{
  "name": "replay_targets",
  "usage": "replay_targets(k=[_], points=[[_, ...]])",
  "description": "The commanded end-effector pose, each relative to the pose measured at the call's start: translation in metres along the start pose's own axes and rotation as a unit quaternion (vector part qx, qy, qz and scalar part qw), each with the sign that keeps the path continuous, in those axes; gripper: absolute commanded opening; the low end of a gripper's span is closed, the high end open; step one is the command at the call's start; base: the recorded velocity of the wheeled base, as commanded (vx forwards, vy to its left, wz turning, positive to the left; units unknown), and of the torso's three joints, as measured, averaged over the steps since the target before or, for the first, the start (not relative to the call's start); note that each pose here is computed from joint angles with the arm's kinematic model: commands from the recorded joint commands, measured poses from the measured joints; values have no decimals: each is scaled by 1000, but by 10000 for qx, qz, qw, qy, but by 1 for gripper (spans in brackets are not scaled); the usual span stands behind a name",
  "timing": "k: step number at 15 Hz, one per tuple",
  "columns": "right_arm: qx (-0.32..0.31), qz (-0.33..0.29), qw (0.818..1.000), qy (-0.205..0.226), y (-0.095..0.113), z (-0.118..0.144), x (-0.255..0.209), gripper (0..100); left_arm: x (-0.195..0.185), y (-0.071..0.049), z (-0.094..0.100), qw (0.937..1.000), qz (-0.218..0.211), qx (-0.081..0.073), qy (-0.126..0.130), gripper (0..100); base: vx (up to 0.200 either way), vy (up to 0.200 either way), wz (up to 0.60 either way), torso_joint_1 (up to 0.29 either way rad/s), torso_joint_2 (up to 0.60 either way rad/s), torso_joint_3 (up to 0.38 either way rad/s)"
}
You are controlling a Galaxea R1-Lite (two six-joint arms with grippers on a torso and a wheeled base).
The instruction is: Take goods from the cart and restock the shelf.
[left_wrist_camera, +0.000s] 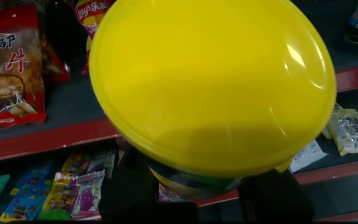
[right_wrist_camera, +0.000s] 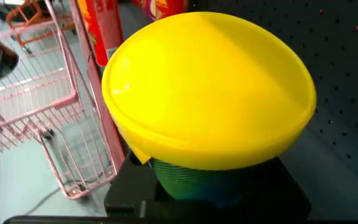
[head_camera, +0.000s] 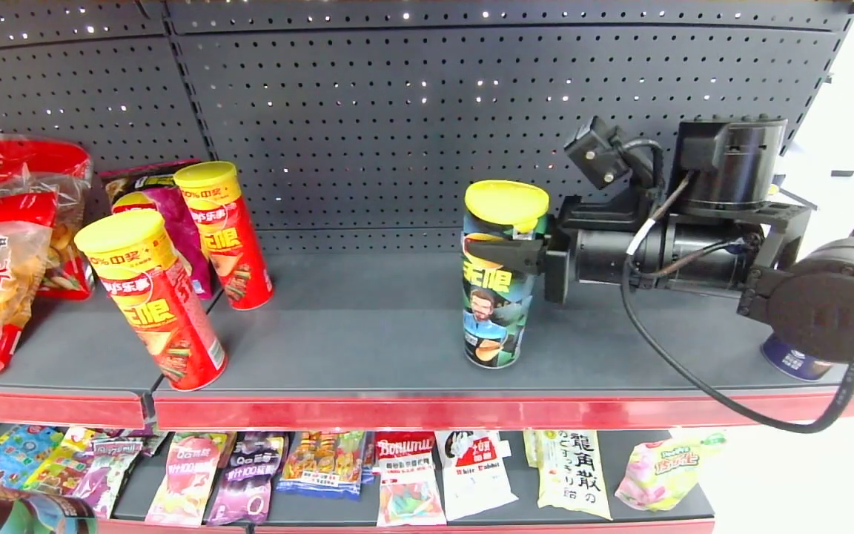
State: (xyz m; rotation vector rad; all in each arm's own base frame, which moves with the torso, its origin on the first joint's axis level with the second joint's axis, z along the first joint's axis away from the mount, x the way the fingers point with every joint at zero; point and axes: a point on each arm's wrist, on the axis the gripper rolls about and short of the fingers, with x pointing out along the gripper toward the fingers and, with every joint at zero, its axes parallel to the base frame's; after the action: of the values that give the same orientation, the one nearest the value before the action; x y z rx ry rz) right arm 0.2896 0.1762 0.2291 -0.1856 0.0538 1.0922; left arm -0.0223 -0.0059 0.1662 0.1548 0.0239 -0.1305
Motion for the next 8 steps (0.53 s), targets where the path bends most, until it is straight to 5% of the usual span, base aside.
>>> replay_targets(k=[1,8], points=[[-118,-44,9999,-1,-1,0,-13,0,0,0,0,10000,-4,-1,3,0,0,0,0,0,0,0],[-274,262,9993,70,-6,-12,-13,0,0,0,0,10000,-11,0,-5,0,0,0,0,0,0,0]])
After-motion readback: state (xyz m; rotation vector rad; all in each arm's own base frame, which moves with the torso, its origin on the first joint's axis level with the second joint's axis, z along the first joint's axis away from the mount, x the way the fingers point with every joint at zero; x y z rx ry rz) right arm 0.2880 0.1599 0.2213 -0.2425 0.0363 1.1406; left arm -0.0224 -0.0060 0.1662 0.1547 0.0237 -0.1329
